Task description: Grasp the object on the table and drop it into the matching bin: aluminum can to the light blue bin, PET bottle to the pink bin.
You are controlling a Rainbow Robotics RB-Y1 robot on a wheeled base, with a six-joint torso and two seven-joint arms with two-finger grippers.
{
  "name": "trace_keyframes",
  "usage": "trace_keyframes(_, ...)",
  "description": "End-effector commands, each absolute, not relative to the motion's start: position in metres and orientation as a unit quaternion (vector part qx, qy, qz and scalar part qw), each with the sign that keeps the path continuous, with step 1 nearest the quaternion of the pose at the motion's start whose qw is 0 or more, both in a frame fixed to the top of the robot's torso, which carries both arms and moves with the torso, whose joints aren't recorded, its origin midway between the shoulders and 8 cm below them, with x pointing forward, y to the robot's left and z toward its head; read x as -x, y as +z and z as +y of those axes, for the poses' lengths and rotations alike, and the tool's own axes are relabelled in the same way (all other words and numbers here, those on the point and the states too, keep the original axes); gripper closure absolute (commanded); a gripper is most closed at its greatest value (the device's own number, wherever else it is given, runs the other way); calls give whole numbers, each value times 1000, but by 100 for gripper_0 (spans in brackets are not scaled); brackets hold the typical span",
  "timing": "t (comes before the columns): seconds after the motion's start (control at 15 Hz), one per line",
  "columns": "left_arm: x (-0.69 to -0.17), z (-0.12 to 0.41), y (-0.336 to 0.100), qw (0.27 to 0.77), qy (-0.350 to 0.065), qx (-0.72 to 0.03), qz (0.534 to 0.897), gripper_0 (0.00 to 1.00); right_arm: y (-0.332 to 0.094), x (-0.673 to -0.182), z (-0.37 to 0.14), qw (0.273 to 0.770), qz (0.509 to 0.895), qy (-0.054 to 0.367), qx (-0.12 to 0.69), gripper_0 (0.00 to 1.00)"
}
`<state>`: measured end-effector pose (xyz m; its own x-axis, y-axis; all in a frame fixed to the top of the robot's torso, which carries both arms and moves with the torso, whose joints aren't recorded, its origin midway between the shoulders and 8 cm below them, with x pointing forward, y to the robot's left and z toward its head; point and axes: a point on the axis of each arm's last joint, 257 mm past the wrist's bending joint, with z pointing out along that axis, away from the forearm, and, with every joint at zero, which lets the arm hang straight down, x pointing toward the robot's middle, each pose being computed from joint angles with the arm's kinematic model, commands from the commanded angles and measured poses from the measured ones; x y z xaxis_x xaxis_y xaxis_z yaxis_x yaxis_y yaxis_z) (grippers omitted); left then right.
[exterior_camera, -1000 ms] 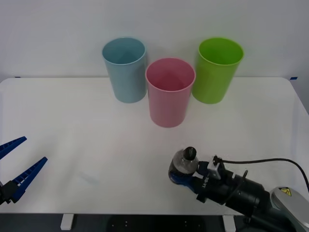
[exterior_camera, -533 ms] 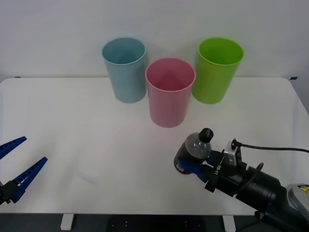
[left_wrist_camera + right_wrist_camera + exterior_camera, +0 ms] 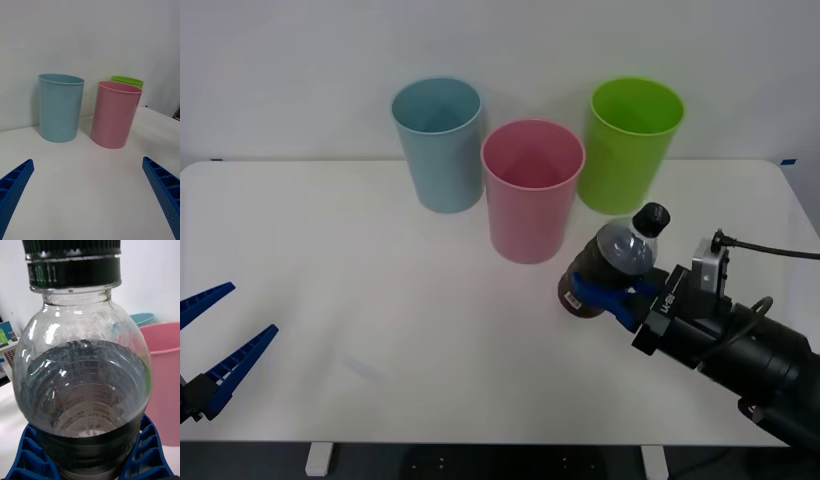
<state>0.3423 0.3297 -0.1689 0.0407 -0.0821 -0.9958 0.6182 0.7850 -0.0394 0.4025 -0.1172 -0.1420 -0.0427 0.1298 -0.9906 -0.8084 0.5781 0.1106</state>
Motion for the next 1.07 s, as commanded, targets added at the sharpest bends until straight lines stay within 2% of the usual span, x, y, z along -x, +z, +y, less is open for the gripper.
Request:
trace_keyframes(0.07, -342, 330, -169, 691, -253, -208, 645, 0, -116, -407, -122, 640, 615, 369, 275, 100)
trace_keyframes(0.73, -342, 330, -169, 691, -253, -208, 645, 0, -31, -452, -122, 672, 572, 314, 350, 100)
trace_keyframes(0.87, -342, 330, -169, 691, -253, -208, 645, 0, -24, -469, -120, 675, 570, 295, 363, 100)
trace_keyframes(1.07, -342, 330, -169, 691, -253, -208, 645, 0, -21, -495, -113, 672, 574, 289, 368, 100)
